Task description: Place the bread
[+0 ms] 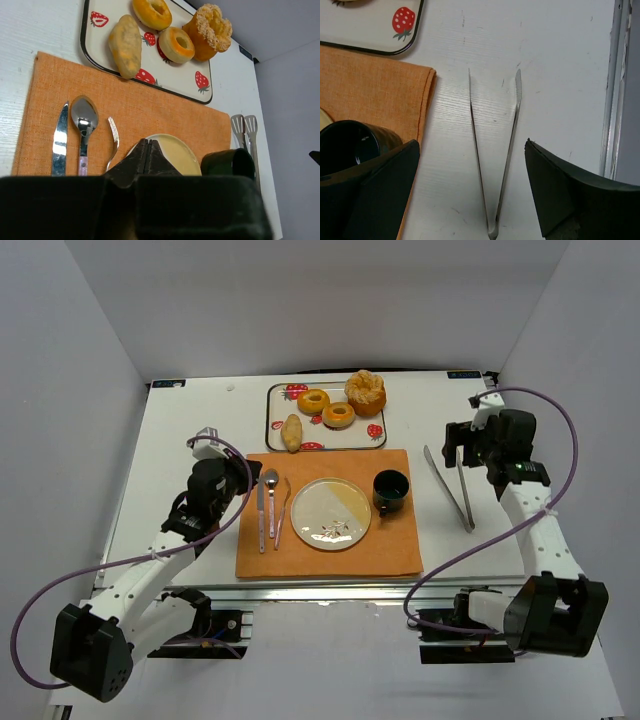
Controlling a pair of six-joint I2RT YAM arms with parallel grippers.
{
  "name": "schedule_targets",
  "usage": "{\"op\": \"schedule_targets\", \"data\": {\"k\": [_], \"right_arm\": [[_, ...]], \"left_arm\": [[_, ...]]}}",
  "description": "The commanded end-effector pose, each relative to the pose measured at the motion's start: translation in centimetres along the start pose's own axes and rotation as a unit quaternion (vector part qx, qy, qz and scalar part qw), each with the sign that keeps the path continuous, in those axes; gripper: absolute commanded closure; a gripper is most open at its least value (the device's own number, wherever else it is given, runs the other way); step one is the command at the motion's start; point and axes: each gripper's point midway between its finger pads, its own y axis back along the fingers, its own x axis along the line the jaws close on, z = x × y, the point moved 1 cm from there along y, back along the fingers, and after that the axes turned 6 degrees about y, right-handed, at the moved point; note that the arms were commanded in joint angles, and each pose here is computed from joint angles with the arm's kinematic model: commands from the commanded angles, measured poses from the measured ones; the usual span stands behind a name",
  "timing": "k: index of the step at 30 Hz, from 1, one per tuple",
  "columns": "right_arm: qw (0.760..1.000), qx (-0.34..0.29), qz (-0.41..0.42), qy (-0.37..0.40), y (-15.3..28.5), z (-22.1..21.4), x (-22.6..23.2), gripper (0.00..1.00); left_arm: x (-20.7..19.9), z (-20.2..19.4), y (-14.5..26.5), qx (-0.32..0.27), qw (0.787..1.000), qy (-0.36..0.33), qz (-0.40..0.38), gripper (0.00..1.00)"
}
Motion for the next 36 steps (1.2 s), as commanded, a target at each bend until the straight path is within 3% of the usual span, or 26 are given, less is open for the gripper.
{"op": "schedule_targets", "data": {"k": [1,3,4,5,6,8,9,10,11,14,16,17,18,19,22,23,25,27,36], "right_arm": [[0.998,-0.05,0.012,0.043,1.6,1.5,0.5,0.11],[0.977,-0.081,0.114,0.159,2.9,1.1,3.6,0.22],[0.967,-0.092,0.143,0.191,3.1,0.7,4.7,0.63],[0.969,-0.107,0.139,0.173,2.8,1.2,4.7,0.92],[0.973,-0.094,0.147,0.154,2.3,0.4,4.9,1.0],[0.975,-0.068,0.167,0.127,1.7,-0.8,5.5,1.0],[0.978,-0.048,0.171,0.11,0.9,-1.8,5.5,0.58],[0.982,-0.029,0.156,0.1,0.4,-2.5,4.9,0.26],[0.986,-0.012,0.144,0.088,-0.1,-3.0,4.5,0.11],[0.994,0.053,0.083,0.045,-2.0,-5.0,2.2,0.11],[0.996,0.082,0.025,0.012,-3.2,-6.0,0.4,0.11],[0.996,0.088,0.004,0.008,-3.5,-6.2,-0.4,0.11],[0.995,0.099,-0.015,0.002,-4.0,-6.8,-0.9,0.11],[0.994,0.106,-0.041,-0.005,-4.4,-7.2,-1.8,0.11],[0.986,0.151,-0.07,-0.01,-5.5,-9.3,-2.7,0.13],[0.984,0.164,-0.073,-0.011,-5.7,-9.8,-2.8,0.14],[0.981,0.18,-0.071,-0.007,-6.3,-11.0,-2.8,0.15],[0.98,0.189,-0.061,0.007,-6.9,-12.0,-2.7,0.16],[0.966,0.25,0.058,0.041,-7.5,-16.7,0.0,0.22]], "left_arm": [[-2.5,1.6,0.4,-0.016,0.999,-0.001,-0.042,1.0],[-2.3,1.5,0.7,-0.015,0.999,-0.002,-0.041,1.0],[-2.2,1.5,0.8,-0.016,0.999,-0.002,-0.04,0.98],[-2.0,1.5,1.1,-0.016,0.999,-0.004,-0.036,0.82],[-1.8,1.6,1.1,-0.019,0.999,-0.004,-0.032,0.45],[-1.5,1.7,1.6,-0.022,0.999,-0.005,-0.029,0.25],[-1.3,1.7,1.8,-0.027,0.999,-0.002,-0.026,0.18],[-1.3,1.7,2.0,-0.029,0.999,0.0,-0.027,0.17],[-0.9,1.5,2.1,-0.029,0.999,0.0,-0.025,0.17],[-0.7,1.6,2.7,-0.036,0.999,0.005,-0.025,0.19],[-0.3,1.3,3.1,-0.036,0.999,0.011,-0.027,0.28],[-0.3,1.2,3.2,-0.035,0.999,0.013,-0.03,0.7],[0.3,0.7,3.2,-0.031,0.999,0.018,-0.026,0.95],[0.4,0.5,3.2,-0.03,0.999,0.021,-0.026,1.0],[0.4,-0.1,2.9,-0.016,0.999,0.02,-0.027,0.98],[0.5,-0.2,2.8,-0.011,1.0,0.016,-0.024,0.67],[0.4,0.0,2.7,-0.012,1.0,0.011,-0.021,0.46],[0.4,0.1,2.6,-0.013,1.0,0.009,-0.02,0.4],[0.6,0.4,3.0,-0.026,0.999,0.017,-0.017,0.39]]}}
